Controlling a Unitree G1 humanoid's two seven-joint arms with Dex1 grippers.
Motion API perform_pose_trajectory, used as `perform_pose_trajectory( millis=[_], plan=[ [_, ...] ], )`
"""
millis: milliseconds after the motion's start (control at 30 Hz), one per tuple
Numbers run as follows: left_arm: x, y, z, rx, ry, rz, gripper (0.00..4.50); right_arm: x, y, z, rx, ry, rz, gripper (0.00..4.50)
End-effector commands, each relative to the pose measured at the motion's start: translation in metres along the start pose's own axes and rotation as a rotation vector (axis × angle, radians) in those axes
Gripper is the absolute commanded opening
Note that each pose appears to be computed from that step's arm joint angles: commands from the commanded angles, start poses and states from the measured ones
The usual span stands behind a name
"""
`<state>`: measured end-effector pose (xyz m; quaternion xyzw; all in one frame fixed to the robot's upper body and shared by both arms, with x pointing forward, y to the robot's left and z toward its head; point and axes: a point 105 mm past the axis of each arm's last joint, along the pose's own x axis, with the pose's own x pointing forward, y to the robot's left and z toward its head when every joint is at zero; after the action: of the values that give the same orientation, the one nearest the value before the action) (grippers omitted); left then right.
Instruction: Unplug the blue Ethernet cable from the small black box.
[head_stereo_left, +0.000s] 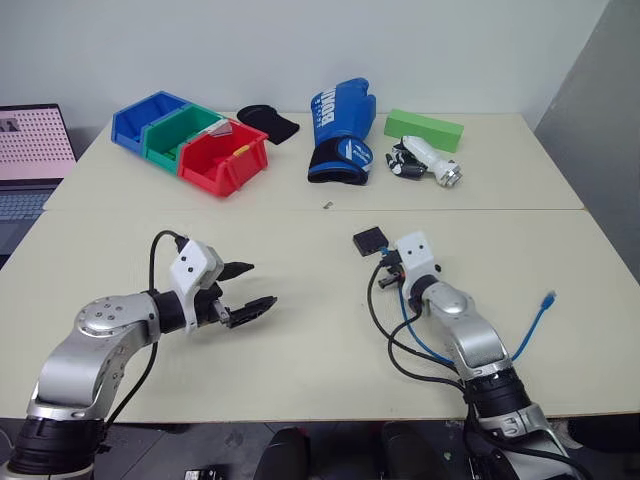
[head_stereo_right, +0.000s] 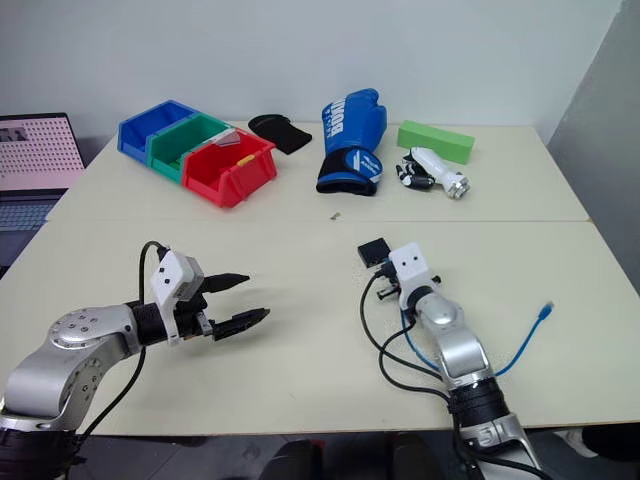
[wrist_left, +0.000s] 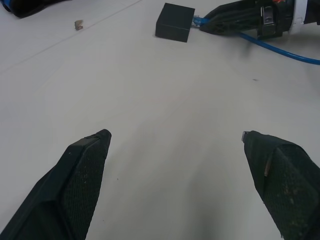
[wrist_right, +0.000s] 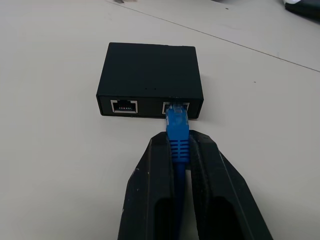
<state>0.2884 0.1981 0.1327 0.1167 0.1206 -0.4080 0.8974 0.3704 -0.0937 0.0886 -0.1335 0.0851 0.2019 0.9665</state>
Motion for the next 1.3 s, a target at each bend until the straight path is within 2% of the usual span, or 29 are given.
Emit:
perform_pose_trajectory(
  millis=[33,167,300,433,567,767,1300],
  plan=[
    [-0.003,0.007,0.004,-0.17,-0.068,-0.012,4.5,-0.011,0.005,0.033,-0.112,-0.142,0.128,0.16],
    [-0.007,-0.004,0.013,-0.364,-0.116,-0.159,4.5,-0.03,0.029,0.057,-0.368,-0.311,0.404,0.15],
    [-0.005,-0.016,0.026,-0.366,-0.107,-0.264,4.5,-0.056,0.052,0.073,-0.606,-0.468,0.675,0.15],
    [-0.004,-0.031,0.046,-0.396,-0.15,-0.371,4.5,-0.07,0.064,0.083,-0.749,-0.556,0.811,0.15],
    [-0.001,-0.051,0.054,-0.418,-0.154,-0.45,4.5,-0.081,0.076,0.092,-0.824,-0.602,0.925,0.15],
    [0.001,-0.061,0.057,-0.459,-0.178,-0.473,4.5,-0.088,0.087,0.101,-0.848,-0.635,0.99,0.15],
    [-0.001,-0.066,0.05,-0.57,-0.189,-0.498,4.5,-0.09,0.086,0.118,-0.856,-0.688,0.968,0.15]
  ],
)
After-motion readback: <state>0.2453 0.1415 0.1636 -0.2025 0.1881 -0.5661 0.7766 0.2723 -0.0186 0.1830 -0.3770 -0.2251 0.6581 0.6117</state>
